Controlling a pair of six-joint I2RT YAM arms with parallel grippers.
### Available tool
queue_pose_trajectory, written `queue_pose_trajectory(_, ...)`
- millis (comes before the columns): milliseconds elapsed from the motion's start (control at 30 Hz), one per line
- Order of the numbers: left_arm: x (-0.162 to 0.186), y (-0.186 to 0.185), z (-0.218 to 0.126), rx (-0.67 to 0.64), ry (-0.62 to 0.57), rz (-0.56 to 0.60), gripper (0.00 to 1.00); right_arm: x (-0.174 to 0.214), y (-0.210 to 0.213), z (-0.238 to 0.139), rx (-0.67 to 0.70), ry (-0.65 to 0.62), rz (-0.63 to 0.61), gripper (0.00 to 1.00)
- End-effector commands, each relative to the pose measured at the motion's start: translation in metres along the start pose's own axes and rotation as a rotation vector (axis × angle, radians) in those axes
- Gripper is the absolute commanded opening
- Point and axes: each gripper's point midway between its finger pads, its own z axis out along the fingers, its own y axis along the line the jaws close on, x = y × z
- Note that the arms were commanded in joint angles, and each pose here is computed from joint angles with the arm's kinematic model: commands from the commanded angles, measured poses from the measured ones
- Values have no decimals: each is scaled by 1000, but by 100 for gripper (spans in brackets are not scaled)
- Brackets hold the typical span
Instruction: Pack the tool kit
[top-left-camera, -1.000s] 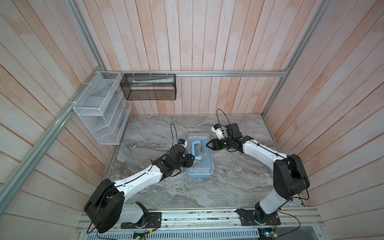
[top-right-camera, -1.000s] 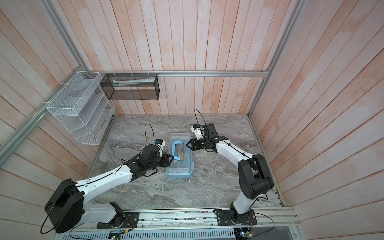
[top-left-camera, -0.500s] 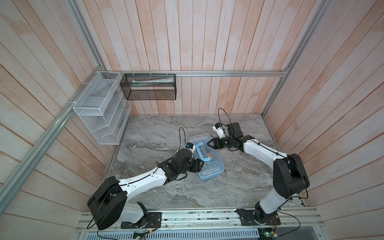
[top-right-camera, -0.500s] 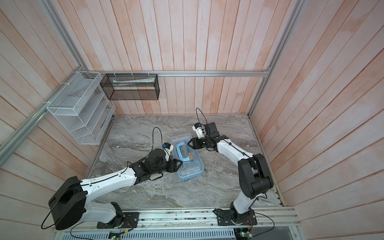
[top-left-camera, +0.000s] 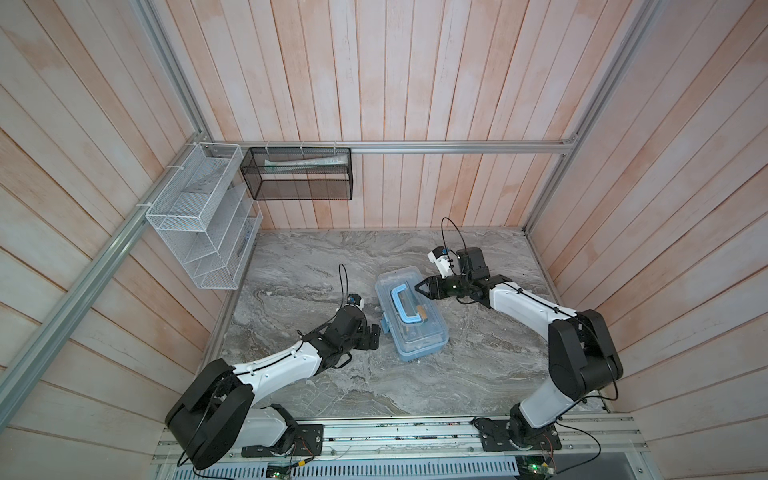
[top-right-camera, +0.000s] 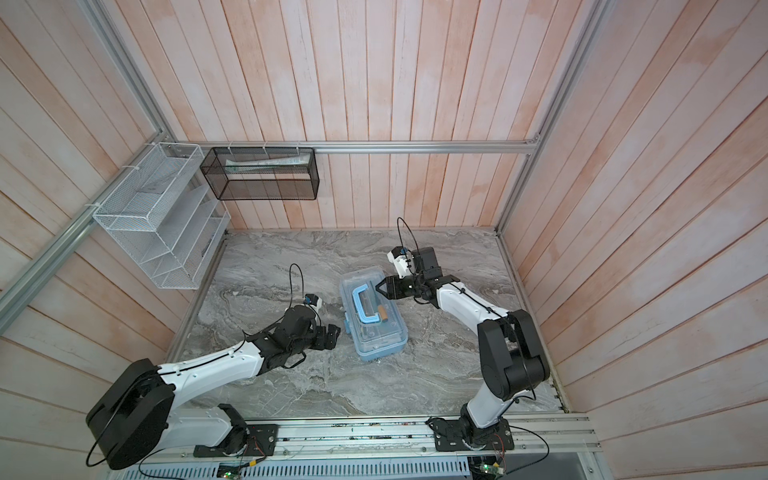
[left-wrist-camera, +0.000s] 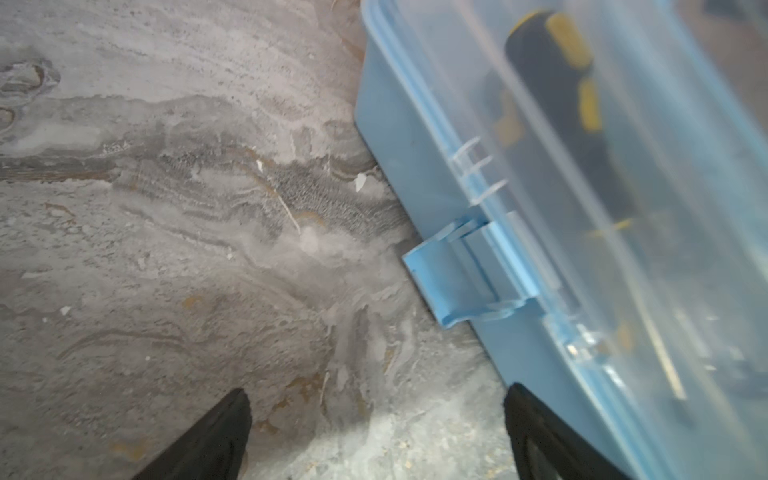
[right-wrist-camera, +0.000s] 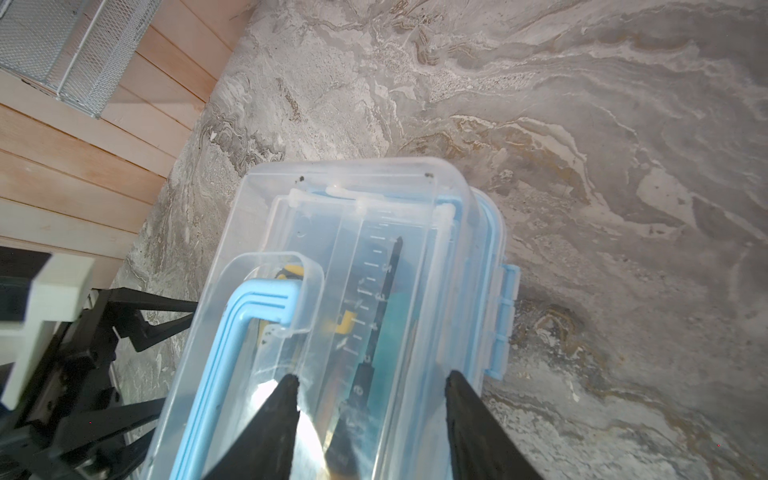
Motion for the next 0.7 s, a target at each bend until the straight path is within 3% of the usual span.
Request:
queue_pose_trajectory(0, -5, -7, 6, -33, -66, 128, 97, 2, 15, -6, -54, -15, 7, 55)
queue_pose_trajectory(333, 8, -28, 24, 51, -122, 205, 96, 6, 16, -11, -52, -27, 8, 55)
queue_pose_trajectory(667, 11, -23, 45, 16, -133, 179, 96, 7, 17, -15, -58, -36, 11, 55)
